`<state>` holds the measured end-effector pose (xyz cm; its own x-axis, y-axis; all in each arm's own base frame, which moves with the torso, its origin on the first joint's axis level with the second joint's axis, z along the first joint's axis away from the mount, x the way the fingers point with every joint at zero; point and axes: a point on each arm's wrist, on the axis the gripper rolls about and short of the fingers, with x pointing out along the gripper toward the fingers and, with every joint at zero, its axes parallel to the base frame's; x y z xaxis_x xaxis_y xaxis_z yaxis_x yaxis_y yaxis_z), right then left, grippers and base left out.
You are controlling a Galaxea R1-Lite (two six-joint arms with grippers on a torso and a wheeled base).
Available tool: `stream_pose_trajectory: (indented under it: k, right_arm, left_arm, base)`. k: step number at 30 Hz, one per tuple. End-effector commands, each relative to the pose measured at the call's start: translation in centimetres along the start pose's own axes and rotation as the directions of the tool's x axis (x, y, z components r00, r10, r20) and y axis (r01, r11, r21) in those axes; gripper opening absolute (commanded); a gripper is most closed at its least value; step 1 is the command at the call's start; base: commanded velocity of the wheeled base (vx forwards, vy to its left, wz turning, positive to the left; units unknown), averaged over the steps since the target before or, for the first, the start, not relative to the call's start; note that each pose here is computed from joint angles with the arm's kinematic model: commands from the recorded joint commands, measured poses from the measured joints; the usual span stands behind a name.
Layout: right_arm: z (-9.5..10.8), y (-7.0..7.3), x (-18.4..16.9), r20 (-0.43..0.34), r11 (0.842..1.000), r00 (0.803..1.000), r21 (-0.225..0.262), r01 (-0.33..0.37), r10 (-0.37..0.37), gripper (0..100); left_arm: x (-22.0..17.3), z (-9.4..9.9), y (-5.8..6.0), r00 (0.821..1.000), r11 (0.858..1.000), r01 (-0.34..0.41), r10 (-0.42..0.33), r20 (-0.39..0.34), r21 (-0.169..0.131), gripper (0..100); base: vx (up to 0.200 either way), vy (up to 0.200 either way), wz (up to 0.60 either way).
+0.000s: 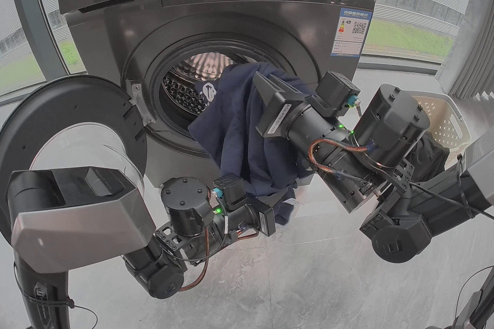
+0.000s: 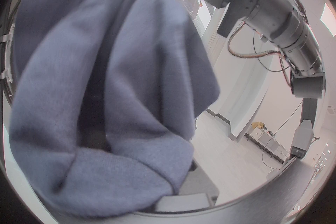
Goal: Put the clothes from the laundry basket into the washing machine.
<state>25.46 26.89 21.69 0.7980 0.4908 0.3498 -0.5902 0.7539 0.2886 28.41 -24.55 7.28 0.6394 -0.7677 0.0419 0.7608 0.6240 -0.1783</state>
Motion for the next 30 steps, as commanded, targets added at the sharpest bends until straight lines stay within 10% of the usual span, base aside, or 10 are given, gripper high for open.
stream_pose_trajectory:
  k: [1, 10, 17, 30]
  right_arm:
    - [-0.4, 0.0, 0.0, -0.009, 1.000, 1.000, 0.000, 0.004, -0.004, 100]
    - [-0.7, -0.4, -0.4, -0.028, 1.000, 1.000, -0.007, 0.012, -0.013, 100]
    - [0.2, -2.7, -1.3, -0.037, 0.996, 0.997, -0.054, 0.069, -0.071, 100]
    - [-2.8, -5.6, -6.1, -0.256, 0.985, 0.958, -0.142, 0.097, -0.131, 100]
  left_arm:
    - [-0.5, 0.7, -0.7, 1.000, 1.000, 0.015, -0.015, 0.016, 0.002, 0]
    - [-0.4, 1.9, 0.2, 0.998, 1.000, -0.015, 0.015, 0.060, 0.005, 0]
    - [-0.8, 3.3, 3.3, 0.981, 0.988, -0.156, 0.154, 0.121, 0.007, 0]
    - [-4.6, 7.4, 2.2, 0.968, 0.985, -0.171, 0.166, 0.190, 0.011, 0]
  base:
    - [0.000, 0.000, 0.00]
    - [0.000, 0.000, 0.00]
    - [0.000, 0.000, 0.00]
    - [0.000, 0.000, 0.00]
